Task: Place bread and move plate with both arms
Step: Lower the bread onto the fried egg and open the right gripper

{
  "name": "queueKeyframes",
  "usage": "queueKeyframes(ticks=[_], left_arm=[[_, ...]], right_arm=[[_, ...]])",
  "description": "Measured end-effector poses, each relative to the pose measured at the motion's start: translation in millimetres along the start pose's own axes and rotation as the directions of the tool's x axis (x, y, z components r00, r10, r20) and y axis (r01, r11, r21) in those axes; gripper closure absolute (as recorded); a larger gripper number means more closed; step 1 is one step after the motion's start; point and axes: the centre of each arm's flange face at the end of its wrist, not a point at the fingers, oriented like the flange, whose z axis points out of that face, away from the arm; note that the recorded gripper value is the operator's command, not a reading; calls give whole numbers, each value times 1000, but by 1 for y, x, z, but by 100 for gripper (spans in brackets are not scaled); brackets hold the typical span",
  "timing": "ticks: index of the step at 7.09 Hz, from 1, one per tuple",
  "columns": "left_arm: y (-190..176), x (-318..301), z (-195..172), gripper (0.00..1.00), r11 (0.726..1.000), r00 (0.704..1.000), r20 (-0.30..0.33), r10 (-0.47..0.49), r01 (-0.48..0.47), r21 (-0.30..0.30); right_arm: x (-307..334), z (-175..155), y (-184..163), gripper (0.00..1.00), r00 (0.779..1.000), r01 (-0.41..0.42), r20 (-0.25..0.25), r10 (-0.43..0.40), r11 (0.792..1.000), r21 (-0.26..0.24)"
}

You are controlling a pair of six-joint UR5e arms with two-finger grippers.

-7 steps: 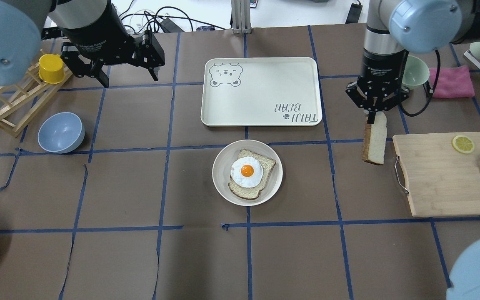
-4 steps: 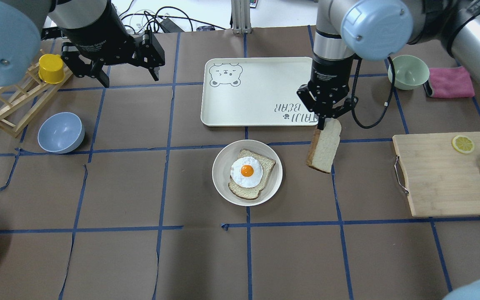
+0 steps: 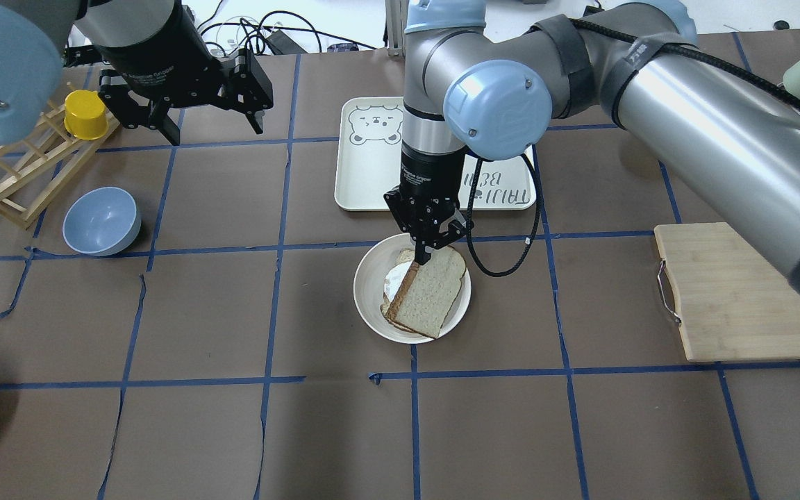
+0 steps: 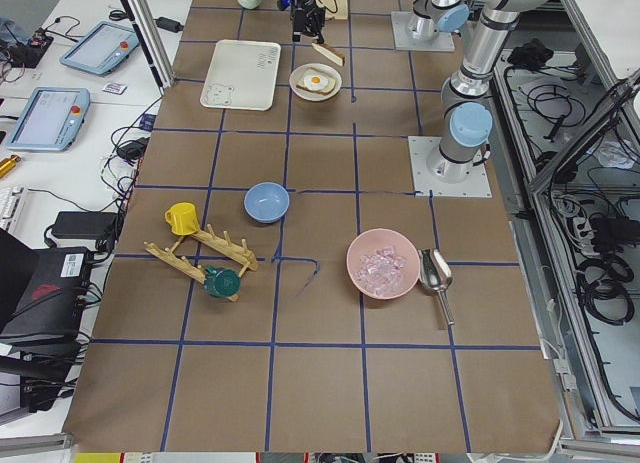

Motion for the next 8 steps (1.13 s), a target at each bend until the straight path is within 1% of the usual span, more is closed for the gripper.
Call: queueKeyframes(ticks=[5,6,7,8], left_arm=[[0,-1,-1,0,1000,1000,-1,-1,1,0],[0,-1,0,0,1000,1000,1,-1,1,0],[0,-1,0,0,1000,1000,4,-1,1,2],[-1,-1,0,0,1000,1000,4,-1,1,4]], right_arm=[[-28,35,-24,100,1000,-3,4,3,1000,4],[-34,37,-29,97,1000,1,26,-1,1000,19],[-43,37,-35,36,998,10,69,-14,998,54],[-50,35,-40,0,994,18,108,-28,996,90]])
